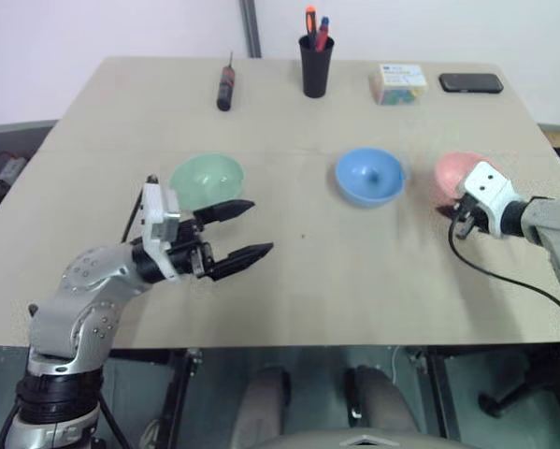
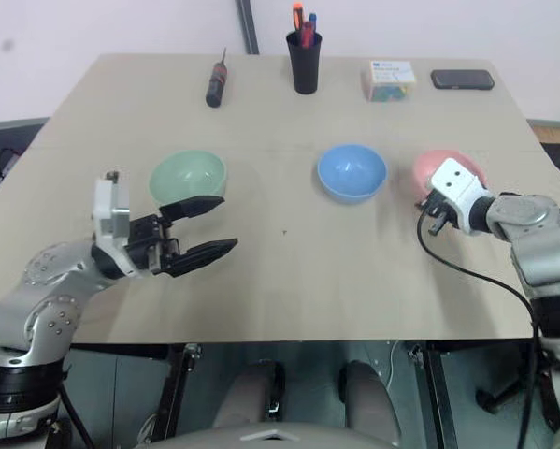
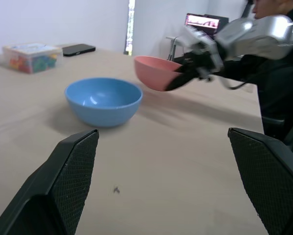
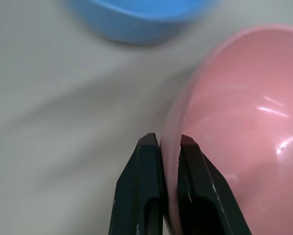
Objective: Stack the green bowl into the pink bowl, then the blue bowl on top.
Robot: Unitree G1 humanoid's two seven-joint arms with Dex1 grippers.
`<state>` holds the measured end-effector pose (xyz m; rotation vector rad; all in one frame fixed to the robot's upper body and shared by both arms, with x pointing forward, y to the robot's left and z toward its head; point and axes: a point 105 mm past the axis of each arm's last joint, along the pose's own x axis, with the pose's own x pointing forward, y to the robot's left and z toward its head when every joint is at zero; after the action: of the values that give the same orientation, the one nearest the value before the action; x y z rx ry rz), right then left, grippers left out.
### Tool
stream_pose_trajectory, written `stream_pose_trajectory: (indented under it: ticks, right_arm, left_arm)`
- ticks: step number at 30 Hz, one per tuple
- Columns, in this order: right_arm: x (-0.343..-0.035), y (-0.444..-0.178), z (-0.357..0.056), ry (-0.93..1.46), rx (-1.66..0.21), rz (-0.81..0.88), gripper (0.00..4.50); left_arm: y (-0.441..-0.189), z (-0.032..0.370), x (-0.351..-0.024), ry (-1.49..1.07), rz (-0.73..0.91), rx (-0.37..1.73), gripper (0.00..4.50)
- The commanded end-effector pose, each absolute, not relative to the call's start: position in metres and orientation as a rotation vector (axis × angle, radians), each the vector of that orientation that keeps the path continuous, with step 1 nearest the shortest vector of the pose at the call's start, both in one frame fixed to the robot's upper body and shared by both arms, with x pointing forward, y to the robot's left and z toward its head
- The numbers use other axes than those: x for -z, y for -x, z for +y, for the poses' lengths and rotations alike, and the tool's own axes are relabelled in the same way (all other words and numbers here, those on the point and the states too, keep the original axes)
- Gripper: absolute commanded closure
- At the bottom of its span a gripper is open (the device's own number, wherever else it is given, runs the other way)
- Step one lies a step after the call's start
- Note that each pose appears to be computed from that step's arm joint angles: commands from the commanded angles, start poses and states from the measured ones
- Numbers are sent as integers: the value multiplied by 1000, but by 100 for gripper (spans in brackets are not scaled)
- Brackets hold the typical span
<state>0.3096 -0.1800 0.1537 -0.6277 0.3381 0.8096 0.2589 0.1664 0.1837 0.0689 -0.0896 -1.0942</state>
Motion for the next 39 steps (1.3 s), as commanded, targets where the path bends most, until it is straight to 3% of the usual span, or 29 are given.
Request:
stream_pose_trajectory:
  ticks: [1,9,13,15,16,18,21,22,23,26,29,39]
  right_arm:
    - [-159,-287,-146,644,-845,275,447]
    - [-129,-284,-94,612,-857,312,447]
    - [-119,-279,-90,609,-881,374,447]
    - [-113,-276,-96,620,-890,421,374]
    - [-113,-275,-98,618,-894,436,359]
    - [-114,-272,-102,610,-898,452,257]
    - [-120,-267,-103,595,-914,451,176]
    - [-125,-266,-102,587,-918,431,115]
    - [-132,-266,-100,581,-921,386,109]
    - [-171,-264,-93,491,-926,167,4]
    - [-198,-252,-93,339,-968,1,4]
    - [-208,-251,-108,329,-970,-129,4]
  left_arm:
    - [-261,178,-189,-123,-125,1037,0]
    - [-274,181,-193,-156,-139,1022,0]
    - [-275,181,-194,-162,-140,1025,0]
    - [-274,180,-193,-165,-138,1027,0]
    - [-274,180,-193,-165,-135,1025,0]
    - [-274,180,-192,-167,-131,1022,0]
    - [-276,181,-191,-184,-124,1000,0]
    - [-278,182,-191,-199,-126,981,0]
    - [-281,183,-191,-222,-131,951,0]
    - [-298,195,-184,-372,-58,768,0]
    - [-313,216,-181,-559,35,562,0]
    - [-343,222,-182,-966,219,517,0]
